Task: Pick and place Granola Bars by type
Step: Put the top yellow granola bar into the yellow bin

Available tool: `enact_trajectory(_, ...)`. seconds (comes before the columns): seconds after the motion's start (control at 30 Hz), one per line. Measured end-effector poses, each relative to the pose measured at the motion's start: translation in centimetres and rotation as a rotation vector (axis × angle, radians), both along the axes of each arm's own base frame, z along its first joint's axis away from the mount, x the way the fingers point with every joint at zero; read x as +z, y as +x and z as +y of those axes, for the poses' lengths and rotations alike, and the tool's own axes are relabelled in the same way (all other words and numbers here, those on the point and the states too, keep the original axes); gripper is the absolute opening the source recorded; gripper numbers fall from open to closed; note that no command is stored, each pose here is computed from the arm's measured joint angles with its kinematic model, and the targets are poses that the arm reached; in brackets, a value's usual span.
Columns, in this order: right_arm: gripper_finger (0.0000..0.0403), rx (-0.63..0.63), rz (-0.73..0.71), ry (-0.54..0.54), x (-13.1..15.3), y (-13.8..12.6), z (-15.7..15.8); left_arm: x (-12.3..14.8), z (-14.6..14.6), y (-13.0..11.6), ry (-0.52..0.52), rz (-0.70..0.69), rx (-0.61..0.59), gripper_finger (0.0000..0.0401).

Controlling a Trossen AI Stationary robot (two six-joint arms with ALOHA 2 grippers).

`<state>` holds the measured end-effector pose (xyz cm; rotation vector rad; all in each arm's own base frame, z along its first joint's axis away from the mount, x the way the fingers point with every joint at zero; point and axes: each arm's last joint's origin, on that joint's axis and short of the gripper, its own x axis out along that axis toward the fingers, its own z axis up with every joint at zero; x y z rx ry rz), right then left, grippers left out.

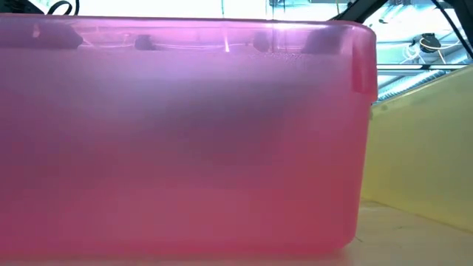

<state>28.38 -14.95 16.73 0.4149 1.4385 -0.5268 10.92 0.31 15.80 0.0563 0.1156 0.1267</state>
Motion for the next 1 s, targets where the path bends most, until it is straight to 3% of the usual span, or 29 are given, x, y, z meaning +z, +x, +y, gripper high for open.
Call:
enact_trajectory(0.33,0.0164,-0.027,0.039,0.026,-1.1,-0.1,-0.1,0.0,0.0,0.0,0.000,0.000,0.000,0.0031)
enact_trajectory(0.7,0.0015,-0.039,0.089,0.048,-2.2,-1.3,0.5,0.0,0.0,0.0,0.000,0.000,0.000,0.0031)
enact_trajectory(0.83,0.0011,-0.020,0.062,-0.014,-0.8,-1.3,1.0,0.0,0.0,0.0,0.000,0.000,0.000,0.0031)
enact_trajectory(1.0,0.0007,0.019,-0.085,-0.086,3.9,-1.9,3.1,0.0,0.0,0.0,0.000,0.000,0.000,0.0031)
